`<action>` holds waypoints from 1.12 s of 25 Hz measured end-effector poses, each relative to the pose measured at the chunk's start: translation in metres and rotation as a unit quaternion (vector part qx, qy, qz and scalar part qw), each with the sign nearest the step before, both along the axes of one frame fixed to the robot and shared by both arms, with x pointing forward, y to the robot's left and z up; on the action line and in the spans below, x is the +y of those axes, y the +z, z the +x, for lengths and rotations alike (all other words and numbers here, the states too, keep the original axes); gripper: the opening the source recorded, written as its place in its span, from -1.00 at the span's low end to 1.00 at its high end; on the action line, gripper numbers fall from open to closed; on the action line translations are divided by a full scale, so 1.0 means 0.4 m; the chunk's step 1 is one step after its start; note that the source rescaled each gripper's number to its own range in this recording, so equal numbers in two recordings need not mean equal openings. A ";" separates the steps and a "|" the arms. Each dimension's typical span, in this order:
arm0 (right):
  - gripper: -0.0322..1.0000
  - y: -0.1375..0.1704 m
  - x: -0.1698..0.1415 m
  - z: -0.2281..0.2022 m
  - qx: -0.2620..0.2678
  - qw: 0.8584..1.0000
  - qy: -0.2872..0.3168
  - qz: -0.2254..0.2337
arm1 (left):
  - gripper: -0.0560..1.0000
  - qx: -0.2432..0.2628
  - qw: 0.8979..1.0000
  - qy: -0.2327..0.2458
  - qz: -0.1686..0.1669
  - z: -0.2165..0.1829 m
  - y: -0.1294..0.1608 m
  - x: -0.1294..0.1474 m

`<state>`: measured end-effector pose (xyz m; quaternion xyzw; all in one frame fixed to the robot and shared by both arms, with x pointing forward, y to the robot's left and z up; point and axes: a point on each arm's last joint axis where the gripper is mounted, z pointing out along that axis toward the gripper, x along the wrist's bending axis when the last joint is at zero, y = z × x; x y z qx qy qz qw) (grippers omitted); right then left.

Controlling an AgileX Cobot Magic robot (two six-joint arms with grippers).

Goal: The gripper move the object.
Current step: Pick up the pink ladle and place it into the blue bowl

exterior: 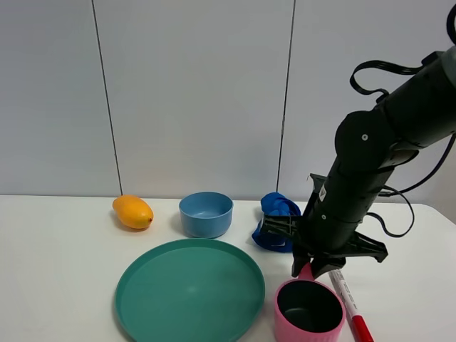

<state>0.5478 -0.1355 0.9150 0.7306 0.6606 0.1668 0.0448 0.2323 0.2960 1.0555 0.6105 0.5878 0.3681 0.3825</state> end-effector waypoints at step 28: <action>-0.94 0.347 0.017 0.032 -0.344 0.920 0.185 0.015 | 1.00 0.000 1.000 0.000 0.000 0.000 0.000 0.000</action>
